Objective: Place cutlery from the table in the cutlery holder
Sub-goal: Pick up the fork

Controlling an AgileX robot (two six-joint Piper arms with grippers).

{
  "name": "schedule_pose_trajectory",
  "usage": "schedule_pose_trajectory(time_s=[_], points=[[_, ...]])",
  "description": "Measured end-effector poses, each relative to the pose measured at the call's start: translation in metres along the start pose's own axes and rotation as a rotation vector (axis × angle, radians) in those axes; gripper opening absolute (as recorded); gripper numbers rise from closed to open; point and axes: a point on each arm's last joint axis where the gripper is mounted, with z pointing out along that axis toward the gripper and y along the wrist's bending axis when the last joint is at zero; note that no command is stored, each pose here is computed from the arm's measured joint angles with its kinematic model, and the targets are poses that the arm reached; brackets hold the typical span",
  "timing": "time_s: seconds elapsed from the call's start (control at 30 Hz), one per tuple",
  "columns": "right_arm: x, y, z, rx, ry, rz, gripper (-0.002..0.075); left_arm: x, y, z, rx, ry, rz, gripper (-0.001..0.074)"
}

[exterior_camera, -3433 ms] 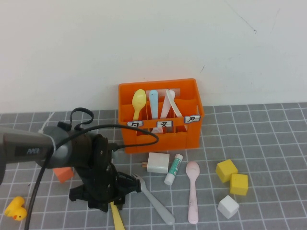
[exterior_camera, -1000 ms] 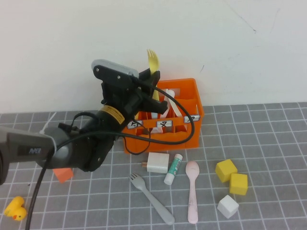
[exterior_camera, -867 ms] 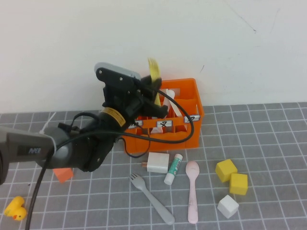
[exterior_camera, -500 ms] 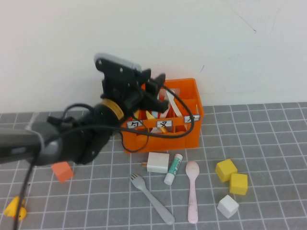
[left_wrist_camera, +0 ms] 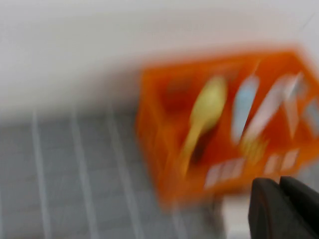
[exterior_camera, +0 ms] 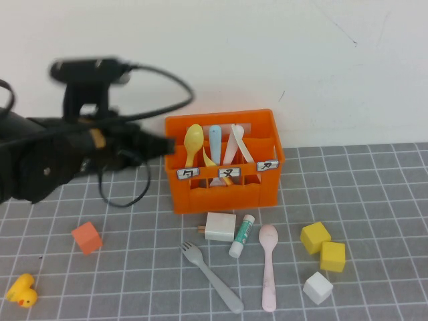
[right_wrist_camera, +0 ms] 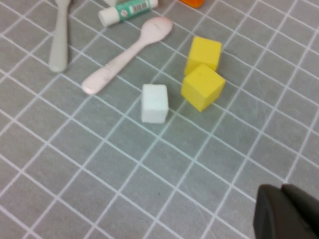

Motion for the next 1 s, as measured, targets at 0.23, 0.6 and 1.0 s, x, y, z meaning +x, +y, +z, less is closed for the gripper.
schedule_pose_trajectory(time_s=[0.23, 0.6, 1.0], points=[[-0.007, 0.010, -0.001, -0.110, -0.085, -0.109, -0.0003, 0.048, 0.004, 0.014, -0.042, 0.443, -0.112, 0.0000], [-0.012, 0.016, -0.002, -0.170, -0.144, -0.164, -0.0003, 0.096, -0.030, 0.064, 0.067, 0.607, -0.178, 0.0003], [-0.012, 0.017, -0.002, -0.175, -0.148, -0.160, -0.0003, 0.128, -0.032, 0.107, -0.001, 0.619, -0.255, 0.0363]])
